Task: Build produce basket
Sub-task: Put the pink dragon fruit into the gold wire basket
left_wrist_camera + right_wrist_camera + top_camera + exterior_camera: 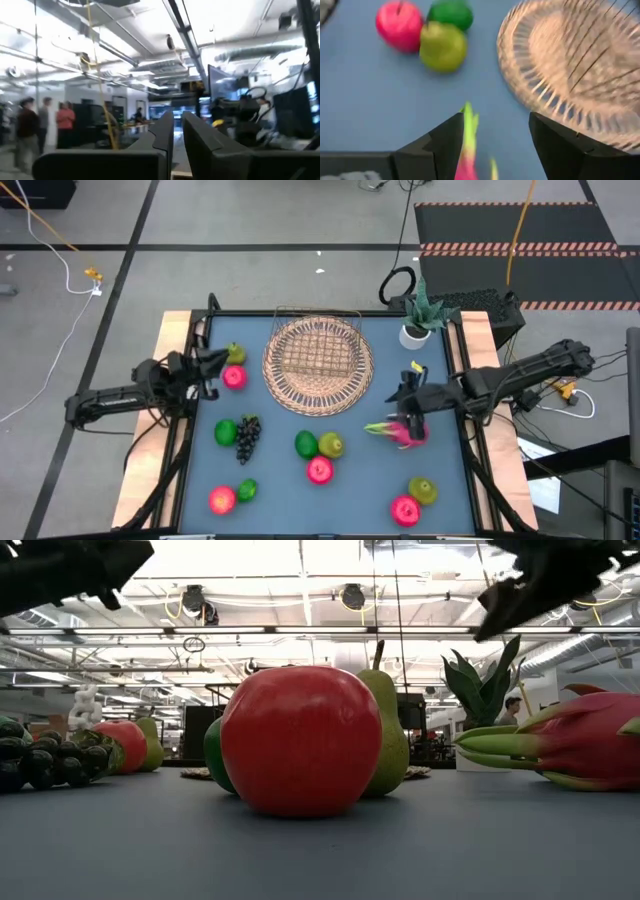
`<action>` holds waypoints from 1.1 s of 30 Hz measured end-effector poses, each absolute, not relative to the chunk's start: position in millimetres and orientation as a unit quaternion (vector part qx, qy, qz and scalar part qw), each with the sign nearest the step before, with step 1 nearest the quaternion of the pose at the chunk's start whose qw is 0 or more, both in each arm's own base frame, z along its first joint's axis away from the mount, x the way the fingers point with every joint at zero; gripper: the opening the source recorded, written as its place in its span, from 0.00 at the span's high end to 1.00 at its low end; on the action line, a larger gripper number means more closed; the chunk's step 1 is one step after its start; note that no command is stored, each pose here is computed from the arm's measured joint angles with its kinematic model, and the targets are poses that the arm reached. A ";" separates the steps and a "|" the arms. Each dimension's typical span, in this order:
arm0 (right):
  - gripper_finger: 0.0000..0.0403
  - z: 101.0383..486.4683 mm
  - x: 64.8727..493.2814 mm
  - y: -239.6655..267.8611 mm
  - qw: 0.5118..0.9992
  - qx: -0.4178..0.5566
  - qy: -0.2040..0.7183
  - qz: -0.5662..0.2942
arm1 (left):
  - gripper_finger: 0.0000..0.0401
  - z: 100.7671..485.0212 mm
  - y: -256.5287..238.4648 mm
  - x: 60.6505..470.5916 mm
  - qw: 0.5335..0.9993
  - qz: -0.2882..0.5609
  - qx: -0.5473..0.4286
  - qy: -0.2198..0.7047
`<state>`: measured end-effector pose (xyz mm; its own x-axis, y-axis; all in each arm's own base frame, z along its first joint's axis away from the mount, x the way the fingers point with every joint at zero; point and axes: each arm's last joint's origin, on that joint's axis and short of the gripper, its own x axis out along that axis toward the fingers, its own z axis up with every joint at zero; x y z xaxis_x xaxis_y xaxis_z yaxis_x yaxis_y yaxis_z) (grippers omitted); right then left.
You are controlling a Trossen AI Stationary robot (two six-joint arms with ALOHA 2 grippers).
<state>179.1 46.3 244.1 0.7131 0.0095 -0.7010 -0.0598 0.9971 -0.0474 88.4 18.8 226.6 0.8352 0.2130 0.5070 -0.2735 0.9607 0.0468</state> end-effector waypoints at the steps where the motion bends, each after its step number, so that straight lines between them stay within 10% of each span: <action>1: 0.44 241.8 179.7 48.5 0.920 -0.026 0.390 0.023 | 0.89 226.6 19.0 89.5 0.957 0.124 0.052 -0.257; 21: 0.10 204.3 184.6 62.1 0.760 0.059 0.647 0.004 | 0.78 229.9 30.0 164.0 0.981 0.110 0.027 -0.155; 33: 0.20 171.3 180.8 64.4 0.755 0.072 0.651 -0.008 | 0.51 258.7 39.6 215.2 0.991 0.123 0.048 -0.026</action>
<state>180.8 64.4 171.3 0.1510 0.0824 -0.9851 0.1063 0.9894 0.0990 215.2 39.6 258.7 0.9683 0.2419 0.0625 -0.2469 0.9649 0.0892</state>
